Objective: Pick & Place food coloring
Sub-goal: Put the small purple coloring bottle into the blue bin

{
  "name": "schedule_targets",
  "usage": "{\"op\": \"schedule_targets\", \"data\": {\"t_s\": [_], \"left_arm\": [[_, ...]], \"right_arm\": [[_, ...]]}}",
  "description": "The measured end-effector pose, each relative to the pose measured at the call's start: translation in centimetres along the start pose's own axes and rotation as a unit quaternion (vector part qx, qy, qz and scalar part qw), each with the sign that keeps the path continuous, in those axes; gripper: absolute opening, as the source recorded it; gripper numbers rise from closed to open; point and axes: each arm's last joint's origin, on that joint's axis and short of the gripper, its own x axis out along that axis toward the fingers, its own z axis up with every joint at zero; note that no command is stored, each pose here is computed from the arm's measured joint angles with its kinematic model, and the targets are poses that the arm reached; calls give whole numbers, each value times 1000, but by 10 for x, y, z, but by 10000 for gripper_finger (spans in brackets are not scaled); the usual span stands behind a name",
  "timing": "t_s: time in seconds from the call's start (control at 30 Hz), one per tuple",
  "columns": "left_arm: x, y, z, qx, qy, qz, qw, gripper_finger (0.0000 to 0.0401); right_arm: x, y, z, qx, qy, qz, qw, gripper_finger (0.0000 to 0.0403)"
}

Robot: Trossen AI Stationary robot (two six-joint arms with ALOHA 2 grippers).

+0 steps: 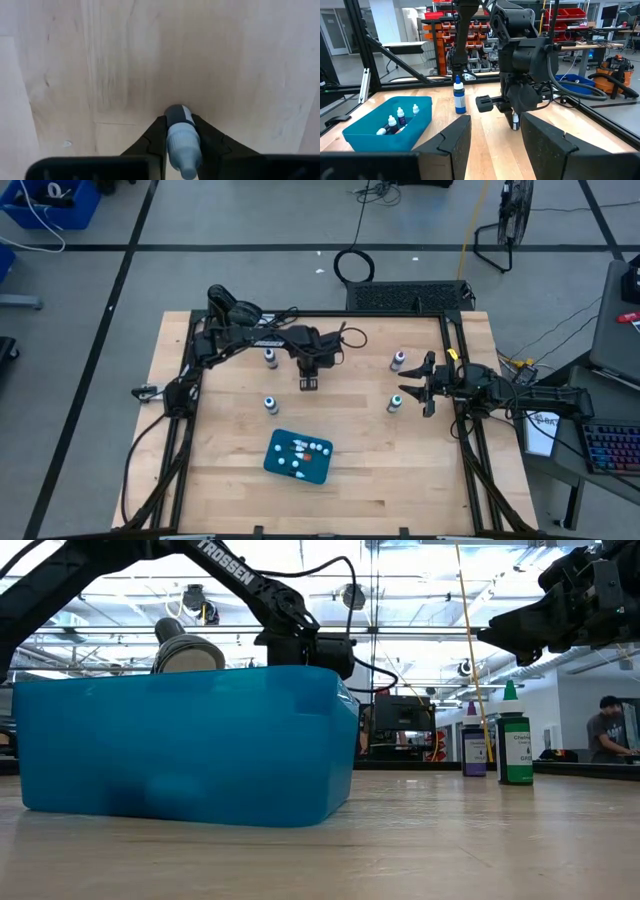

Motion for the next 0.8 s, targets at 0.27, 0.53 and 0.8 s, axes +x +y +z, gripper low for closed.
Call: {"op": "schedule_targets", "data": {"t_s": [0.27,0.53,0.8], "left_arm": [[-44,-45,-10,17,37,-3,999,62],[-129,-144,-38,14,-12,3,1000,62],[-136,-224,-67,-6,-19,33,999,62]], "right_arm": [[0,0,0,0,0,0,1000,160],[0,0,0,0,0,0,1000,160],[0,0,0,0,0,0,1000,160]]}}
